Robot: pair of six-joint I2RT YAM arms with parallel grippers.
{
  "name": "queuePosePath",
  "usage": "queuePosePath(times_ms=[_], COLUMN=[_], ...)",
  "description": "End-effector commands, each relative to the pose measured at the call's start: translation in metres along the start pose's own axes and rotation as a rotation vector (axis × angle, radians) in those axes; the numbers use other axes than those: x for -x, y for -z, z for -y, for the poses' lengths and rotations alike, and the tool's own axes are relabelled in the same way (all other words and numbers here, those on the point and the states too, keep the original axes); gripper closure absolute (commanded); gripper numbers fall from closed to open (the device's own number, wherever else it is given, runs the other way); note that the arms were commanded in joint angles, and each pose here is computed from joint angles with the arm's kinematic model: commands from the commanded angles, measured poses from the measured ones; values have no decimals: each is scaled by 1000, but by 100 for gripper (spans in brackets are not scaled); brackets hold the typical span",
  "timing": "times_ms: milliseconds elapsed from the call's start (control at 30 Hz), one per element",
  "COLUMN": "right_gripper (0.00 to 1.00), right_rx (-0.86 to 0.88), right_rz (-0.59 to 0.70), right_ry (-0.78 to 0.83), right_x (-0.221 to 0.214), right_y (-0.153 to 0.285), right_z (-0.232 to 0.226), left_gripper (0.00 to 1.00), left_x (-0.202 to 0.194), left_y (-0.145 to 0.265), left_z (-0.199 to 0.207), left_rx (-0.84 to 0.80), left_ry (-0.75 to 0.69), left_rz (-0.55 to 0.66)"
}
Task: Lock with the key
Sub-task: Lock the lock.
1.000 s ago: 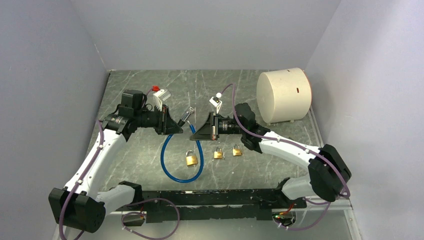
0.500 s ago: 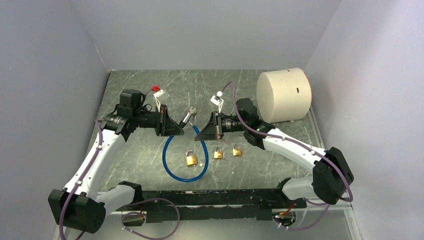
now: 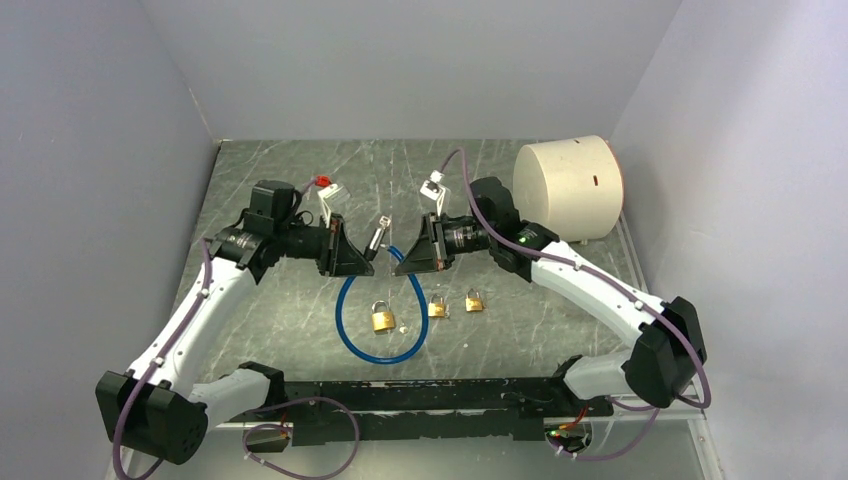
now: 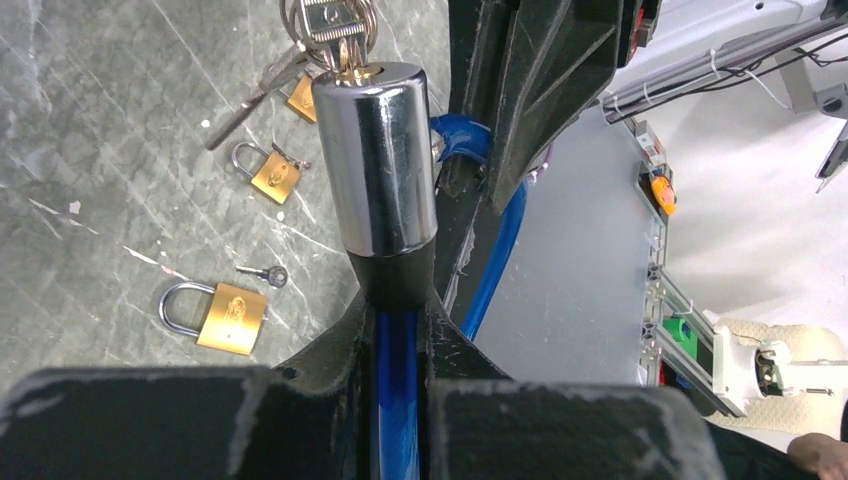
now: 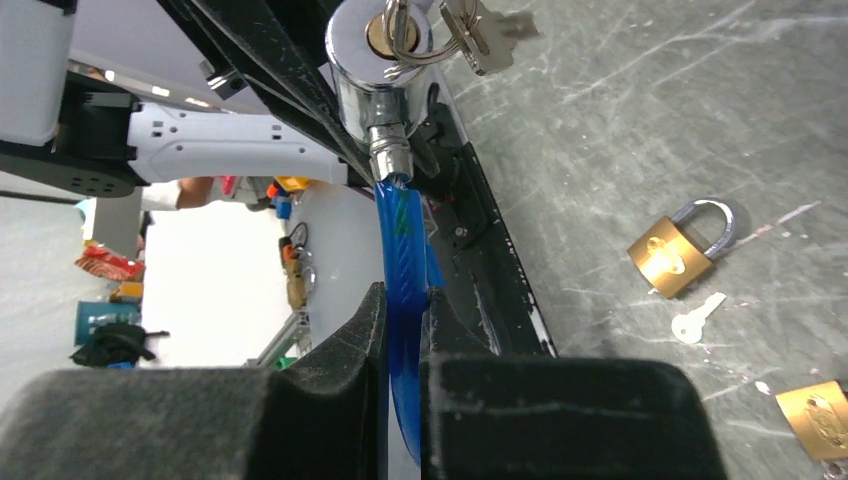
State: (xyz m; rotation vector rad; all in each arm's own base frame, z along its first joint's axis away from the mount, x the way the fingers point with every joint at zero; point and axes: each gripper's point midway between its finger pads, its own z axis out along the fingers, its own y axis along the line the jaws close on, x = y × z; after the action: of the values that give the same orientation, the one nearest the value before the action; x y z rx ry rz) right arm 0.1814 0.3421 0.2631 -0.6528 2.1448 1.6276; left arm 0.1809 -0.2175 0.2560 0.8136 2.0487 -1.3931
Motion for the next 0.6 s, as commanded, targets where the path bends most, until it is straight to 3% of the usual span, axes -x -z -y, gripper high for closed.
queuePosePath(times_ms=[0,267,367,567], right_gripper=[100,100,100,100], right_rx=[-50,-41,-5,57], right_rz=[217,140,152,142], right_ry=[180,238,238,235], right_x=[68,48,45,35], right_y=[-6,-20,-17,-14], right_z=[-10,-22,-28,-36], left_gripper=[97,97,84,71], left_x=[-11,-2,6,16], left_y=[-4,-7,-6,-6], left_z=[61,48,46,46], left_rx=[-262,-164,-124,-111], left_ry=[-11,-29,-49,-69], left_rz=[-50,-32,6,57])
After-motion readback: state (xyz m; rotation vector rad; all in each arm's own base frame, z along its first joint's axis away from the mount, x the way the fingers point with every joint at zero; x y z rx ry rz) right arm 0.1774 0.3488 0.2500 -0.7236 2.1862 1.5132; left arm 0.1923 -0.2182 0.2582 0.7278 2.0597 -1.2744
